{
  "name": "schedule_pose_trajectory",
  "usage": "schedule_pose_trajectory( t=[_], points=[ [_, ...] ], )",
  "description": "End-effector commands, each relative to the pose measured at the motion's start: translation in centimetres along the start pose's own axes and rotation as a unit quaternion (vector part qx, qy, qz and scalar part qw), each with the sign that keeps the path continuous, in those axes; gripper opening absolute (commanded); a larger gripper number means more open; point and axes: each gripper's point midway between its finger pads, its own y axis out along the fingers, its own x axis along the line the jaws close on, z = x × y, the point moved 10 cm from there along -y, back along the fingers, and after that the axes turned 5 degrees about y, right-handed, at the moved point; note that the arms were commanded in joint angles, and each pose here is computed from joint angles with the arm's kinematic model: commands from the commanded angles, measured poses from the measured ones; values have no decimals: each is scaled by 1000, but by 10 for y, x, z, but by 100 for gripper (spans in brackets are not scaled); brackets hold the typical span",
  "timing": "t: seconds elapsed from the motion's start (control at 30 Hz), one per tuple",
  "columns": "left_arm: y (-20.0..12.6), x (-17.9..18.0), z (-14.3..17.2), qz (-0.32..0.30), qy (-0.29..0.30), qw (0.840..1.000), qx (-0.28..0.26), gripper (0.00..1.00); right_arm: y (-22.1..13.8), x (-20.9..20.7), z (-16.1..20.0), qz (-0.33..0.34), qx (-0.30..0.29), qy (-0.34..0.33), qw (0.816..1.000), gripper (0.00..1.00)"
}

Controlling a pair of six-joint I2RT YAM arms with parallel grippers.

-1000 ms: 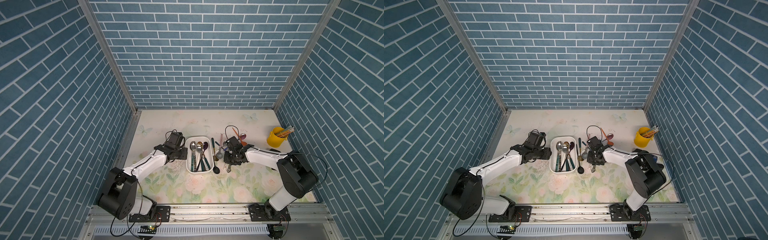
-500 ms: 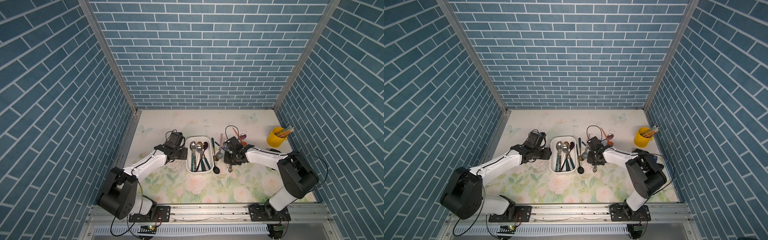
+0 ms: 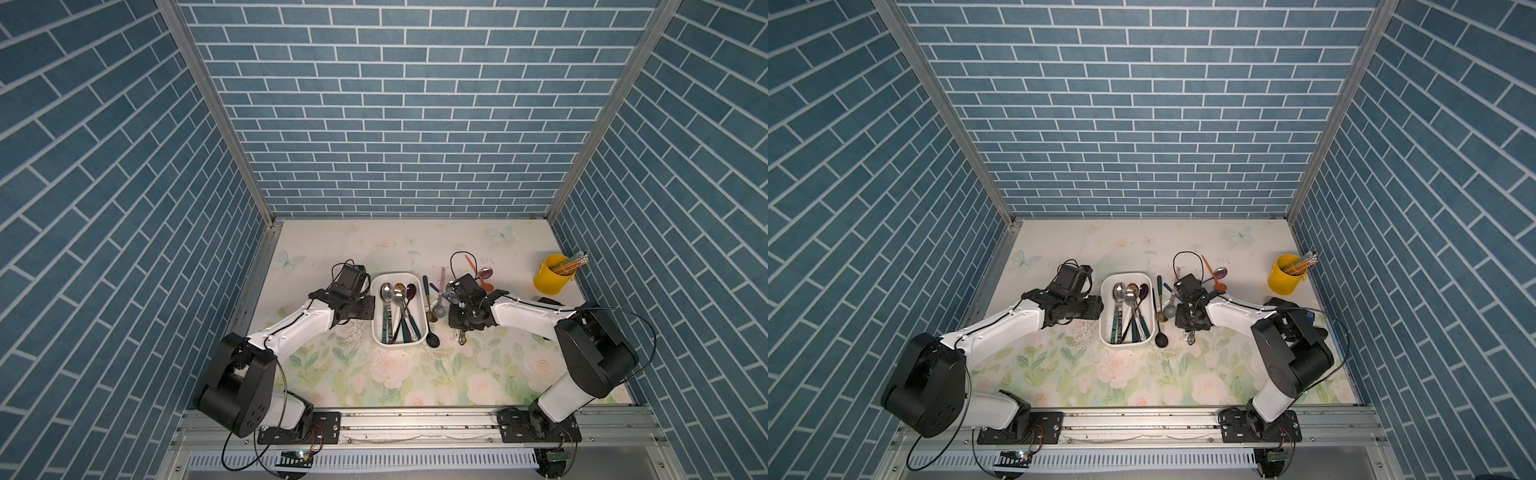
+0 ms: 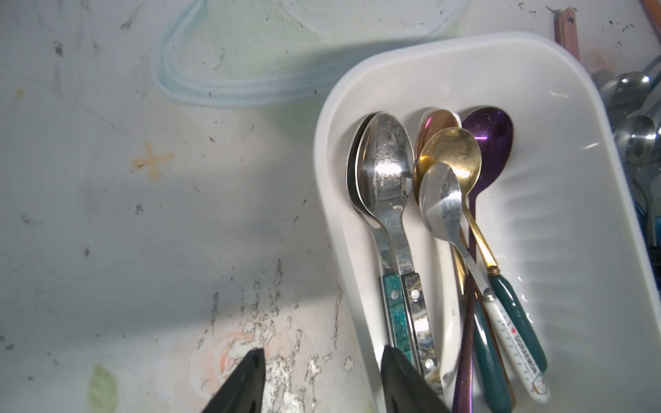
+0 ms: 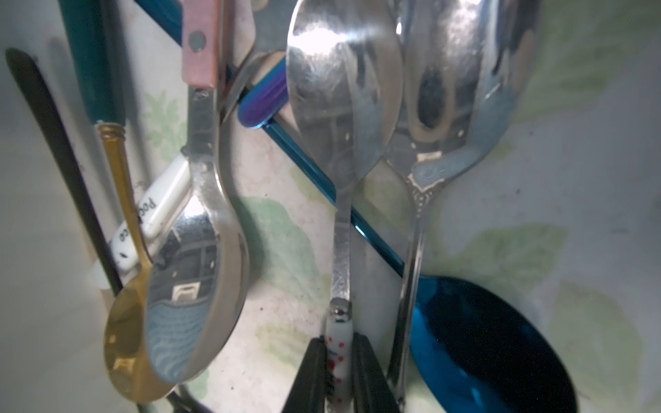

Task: Put the spoon into the storage box
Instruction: Pick up the spoon from the center of the board, then place the spoon in the storage box.

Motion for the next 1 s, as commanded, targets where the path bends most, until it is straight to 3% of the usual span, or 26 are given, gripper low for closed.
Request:
schedule_pose_trajectory(
  t=[0.0, 0.2, 0.6, 0.97],
  points=[
    [2, 0, 0, -1, 6, 1000, 2, 58, 10, -19, 19, 54, 46, -19, 997, 8],
    [3, 0, -12, 17, 1, 1000, 1, 58, -16, -15, 12, 23, 3, -22, 999, 5],
    [11, 20, -19, 64, -67, 996, -1, 58, -75, 3, -4, -46, -47, -66, 996, 3],
    [12, 35, -3, 90, -121, 989, 0, 58, -73, 104, -19, -124, -31, -152, 980, 3]
  ],
)
